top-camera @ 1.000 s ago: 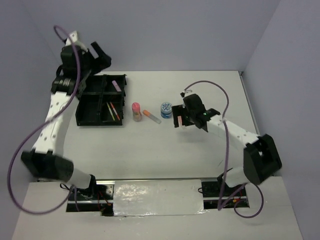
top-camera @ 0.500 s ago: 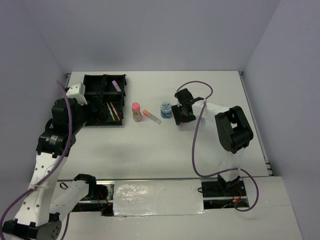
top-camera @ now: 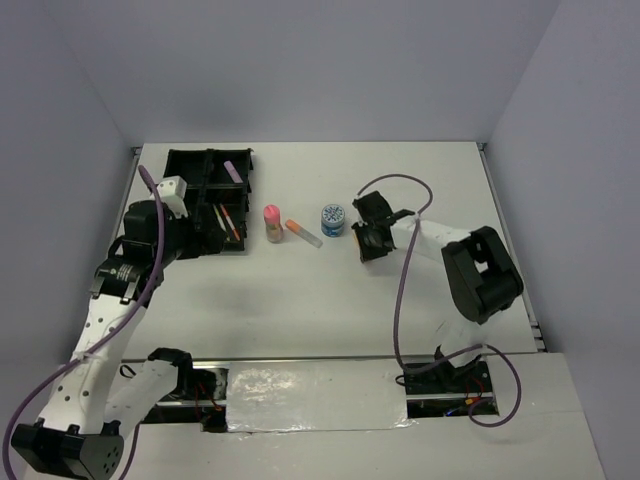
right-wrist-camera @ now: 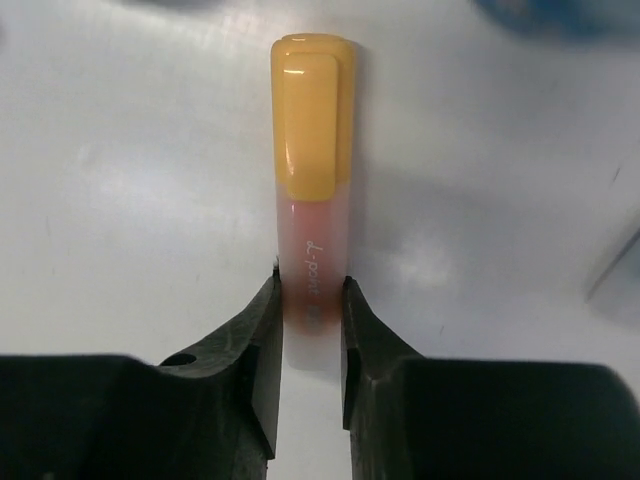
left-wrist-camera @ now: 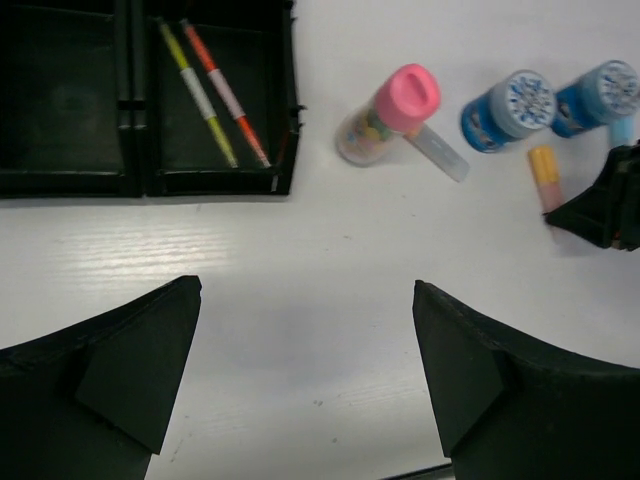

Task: Sort the stationery into containers
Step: Pick up the pen from the center of the board.

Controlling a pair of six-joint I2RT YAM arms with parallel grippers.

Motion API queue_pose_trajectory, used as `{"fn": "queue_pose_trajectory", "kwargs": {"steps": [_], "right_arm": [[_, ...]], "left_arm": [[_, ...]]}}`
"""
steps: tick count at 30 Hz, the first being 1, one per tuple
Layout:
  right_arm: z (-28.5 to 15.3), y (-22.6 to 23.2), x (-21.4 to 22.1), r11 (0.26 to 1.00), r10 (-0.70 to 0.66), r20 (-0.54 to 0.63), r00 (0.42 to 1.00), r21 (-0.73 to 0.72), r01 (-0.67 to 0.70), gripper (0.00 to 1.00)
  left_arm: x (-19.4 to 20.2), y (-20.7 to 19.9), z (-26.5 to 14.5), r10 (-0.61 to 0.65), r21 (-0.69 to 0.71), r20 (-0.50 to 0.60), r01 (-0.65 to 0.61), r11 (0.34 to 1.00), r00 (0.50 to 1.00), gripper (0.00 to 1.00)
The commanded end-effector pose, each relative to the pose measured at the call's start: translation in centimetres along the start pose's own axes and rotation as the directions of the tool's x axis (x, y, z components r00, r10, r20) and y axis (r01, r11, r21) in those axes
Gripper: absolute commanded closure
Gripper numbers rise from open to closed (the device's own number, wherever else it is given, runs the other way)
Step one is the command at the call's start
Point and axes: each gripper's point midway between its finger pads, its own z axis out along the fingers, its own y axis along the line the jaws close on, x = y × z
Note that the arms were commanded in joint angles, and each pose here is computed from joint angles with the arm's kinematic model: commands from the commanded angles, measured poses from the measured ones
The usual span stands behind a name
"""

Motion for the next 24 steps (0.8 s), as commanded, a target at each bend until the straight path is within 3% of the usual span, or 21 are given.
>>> {"fn": "queue_pose_trajectory", "kwargs": {"steps": [1, 4, 7, 8, 11, 15, 17, 20, 24], "right_arm": [[-3.8, 3.0, 0.6, 0.996, 0.024, 0.085, 0.996, -0.083, -0.017, 1.0], [-8.0, 5.7, -0.5, 0.987, 0.043, 0.197, 0.979, -0.161, -0.011, 1.0], [-11.7, 9.5, -1.6, 0.961, 0.047, 0.29, 0.956, -0.275, 0.036, 1.0], [-13.1, 10.8, -2.0, 0.946, 0.066, 0.318, 0.946, -0.32, 0.042, 1.0], [-16.5, 15.5, -3.0, 0.884, 0.105, 0.404, 0.909, -0.456, 0.101, 1.0], [-21.2, 18.5, -5.0, 0.851, 0.214, 0.509, 0.834, -0.516, 0.096, 1.0], [-22.4, 19.7, -5.0, 0.844, 0.221, 0.521, 0.824, -0.525, 0.106, 1.0], [-24.7, 20.2, -5.7, 0.821, 0.277, 0.546, 0.79, -0.562, 0.1, 1.0], [-25.6, 19.6, -5.6, 0.818, 0.319, 0.556, 0.768, -0.57, 0.073, 1.0]], "left_arm": [[-1.2, -3.8, -0.7, 0.025, 0.216, 0.061, -0.038, 0.976, 0.998, 0.01], [-0.3, -7.6, -1.6, -0.024, 0.423, 0.033, 0.008, 0.906, 0.999, 0.01], [-0.9, -11.1, -3.0, -0.088, 0.589, 0.046, 0.044, 0.807, 0.995, 0.01], [-1.9, -13.3, -4.1, -0.126, 0.665, 0.066, 0.051, 0.745, 0.99, 0.01], [-2.0, -17.0, -5.5, -0.173, 0.753, 0.056, 0.072, 0.654, 0.983, 0.01], [-2.4, -19.7, -5.6, -0.193, 0.758, 0.059, 0.081, 0.647, 0.979, 0.03], [-2.2, -20.6, -5.1, -0.19, 0.753, 0.051, 0.087, 0.652, 0.98, 0.04], [-2.0, -19.9, -3.5, -0.192, 0.695, 0.048, 0.105, 0.711, 0.98, 0.07], [-1.9, -19.3, -3.5, -0.205, 0.675, 0.063, 0.109, 0.73, 0.977, 0.08]]}}
